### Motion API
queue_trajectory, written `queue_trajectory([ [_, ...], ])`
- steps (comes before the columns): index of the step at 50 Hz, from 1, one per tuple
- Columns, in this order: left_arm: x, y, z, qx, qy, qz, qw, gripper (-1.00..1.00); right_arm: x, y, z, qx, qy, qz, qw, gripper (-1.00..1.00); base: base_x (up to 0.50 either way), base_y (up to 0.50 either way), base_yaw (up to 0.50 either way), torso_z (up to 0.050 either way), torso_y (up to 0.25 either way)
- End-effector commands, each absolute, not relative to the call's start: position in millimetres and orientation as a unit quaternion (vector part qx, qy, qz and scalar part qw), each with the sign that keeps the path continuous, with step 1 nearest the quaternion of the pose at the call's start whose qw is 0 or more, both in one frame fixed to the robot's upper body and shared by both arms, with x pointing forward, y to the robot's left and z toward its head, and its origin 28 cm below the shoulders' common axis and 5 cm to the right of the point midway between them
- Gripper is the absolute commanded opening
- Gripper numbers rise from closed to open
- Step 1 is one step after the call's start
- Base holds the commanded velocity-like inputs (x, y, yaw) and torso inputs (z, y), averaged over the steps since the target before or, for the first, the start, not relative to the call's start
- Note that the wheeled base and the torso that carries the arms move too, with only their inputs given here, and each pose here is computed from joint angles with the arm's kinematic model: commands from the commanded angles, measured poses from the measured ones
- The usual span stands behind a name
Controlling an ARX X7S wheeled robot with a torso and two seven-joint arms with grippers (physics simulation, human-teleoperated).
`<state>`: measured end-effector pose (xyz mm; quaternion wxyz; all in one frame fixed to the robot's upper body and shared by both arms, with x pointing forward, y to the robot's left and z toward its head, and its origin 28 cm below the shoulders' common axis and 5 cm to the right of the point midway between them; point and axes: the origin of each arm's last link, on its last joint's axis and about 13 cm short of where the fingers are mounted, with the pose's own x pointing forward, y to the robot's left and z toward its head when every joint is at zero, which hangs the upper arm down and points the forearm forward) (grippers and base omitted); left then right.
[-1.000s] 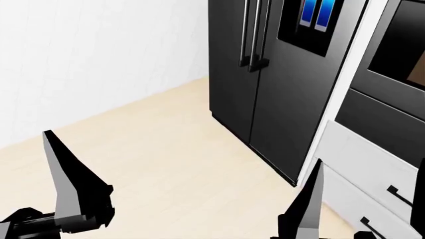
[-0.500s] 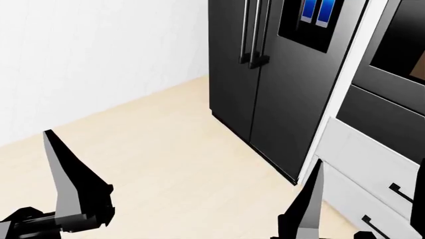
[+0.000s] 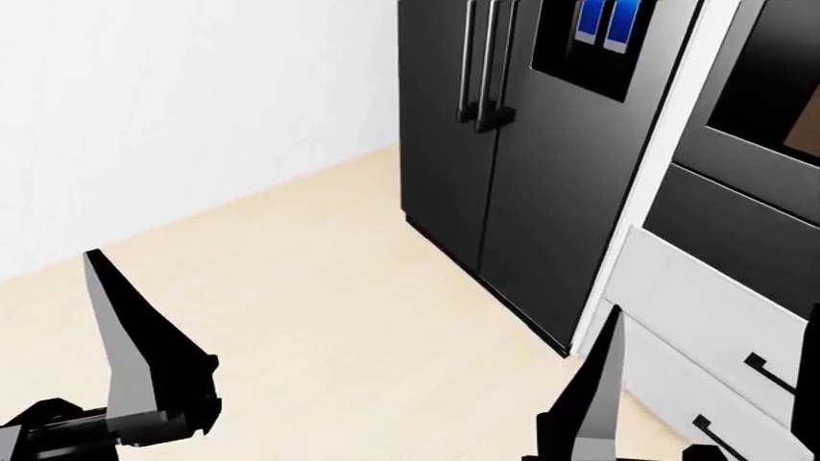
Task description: Open the oven door
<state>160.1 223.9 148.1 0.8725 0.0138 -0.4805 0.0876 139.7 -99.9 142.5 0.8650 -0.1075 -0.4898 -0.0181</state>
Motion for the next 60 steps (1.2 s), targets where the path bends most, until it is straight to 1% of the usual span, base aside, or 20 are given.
queue_trajectory([
  [1,160.1,223.9,147.9,0.014,-0.480,0.088,0.872,1.00,139.9,-99.9,142.3,-0.108,-0.488,-0.017,0.866,1.00,0.09,-0.07,0.00,0.000,0.000],
  [60,160.5,224.2,148.6,0.014,-0.480,0.089,0.872,1.00,140.0,-99.5,142.0,-0.108,-0.486,-0.018,0.867,1.00,0.09,-0.07,0.00,0.000,0.000],
])
